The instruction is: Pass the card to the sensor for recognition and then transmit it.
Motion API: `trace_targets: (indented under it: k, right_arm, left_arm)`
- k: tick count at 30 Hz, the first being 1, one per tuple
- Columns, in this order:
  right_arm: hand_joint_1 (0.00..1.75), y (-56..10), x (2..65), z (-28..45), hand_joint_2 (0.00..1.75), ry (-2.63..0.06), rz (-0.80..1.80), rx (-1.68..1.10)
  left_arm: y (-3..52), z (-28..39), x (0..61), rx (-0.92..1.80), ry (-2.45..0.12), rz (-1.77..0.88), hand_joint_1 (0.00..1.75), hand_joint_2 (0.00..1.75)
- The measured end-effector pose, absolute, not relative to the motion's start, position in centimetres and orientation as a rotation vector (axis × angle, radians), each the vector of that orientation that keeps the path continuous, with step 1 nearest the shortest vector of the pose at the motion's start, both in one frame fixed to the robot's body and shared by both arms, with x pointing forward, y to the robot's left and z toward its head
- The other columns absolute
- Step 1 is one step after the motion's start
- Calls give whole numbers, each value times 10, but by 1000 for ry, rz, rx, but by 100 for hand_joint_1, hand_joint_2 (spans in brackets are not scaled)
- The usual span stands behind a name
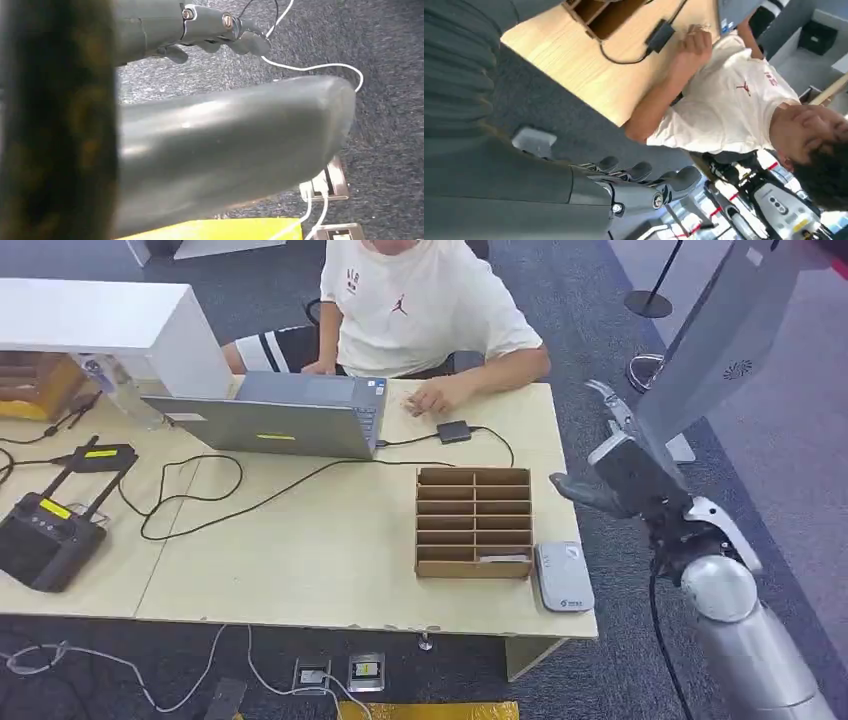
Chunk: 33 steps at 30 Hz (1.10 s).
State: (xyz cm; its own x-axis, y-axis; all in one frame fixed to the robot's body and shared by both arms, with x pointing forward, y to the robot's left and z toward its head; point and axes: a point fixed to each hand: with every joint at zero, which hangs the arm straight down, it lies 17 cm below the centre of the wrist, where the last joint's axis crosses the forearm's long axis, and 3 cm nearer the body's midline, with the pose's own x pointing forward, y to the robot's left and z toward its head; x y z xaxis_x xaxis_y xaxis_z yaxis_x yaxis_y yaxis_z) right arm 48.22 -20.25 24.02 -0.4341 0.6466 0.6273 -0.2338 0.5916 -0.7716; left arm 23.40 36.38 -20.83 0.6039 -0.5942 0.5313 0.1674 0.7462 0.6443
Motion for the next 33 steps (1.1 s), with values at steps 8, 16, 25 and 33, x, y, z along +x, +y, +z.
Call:
trace_targets:
  k: [8,16,25,33]
  right_arm:
    - [0,-192,446,225,175,-1751,1098,-341]
    - [0,-184,421,202,175,-1758,1127,-325]
    - [0,-192,406,157,175,-1658,1169,-342]
    - [0,-206,404,117,175,-1536,1287,-475]
  left_arm:
    - [366,-209,235,591,-793,-475,0,0]
    - [367,-209,236,594,-790,-471,0,0]
    - [368,-210,235,596,-777,-463,0,0]
    - [370,-211,234,599,-764,-450,0,0]
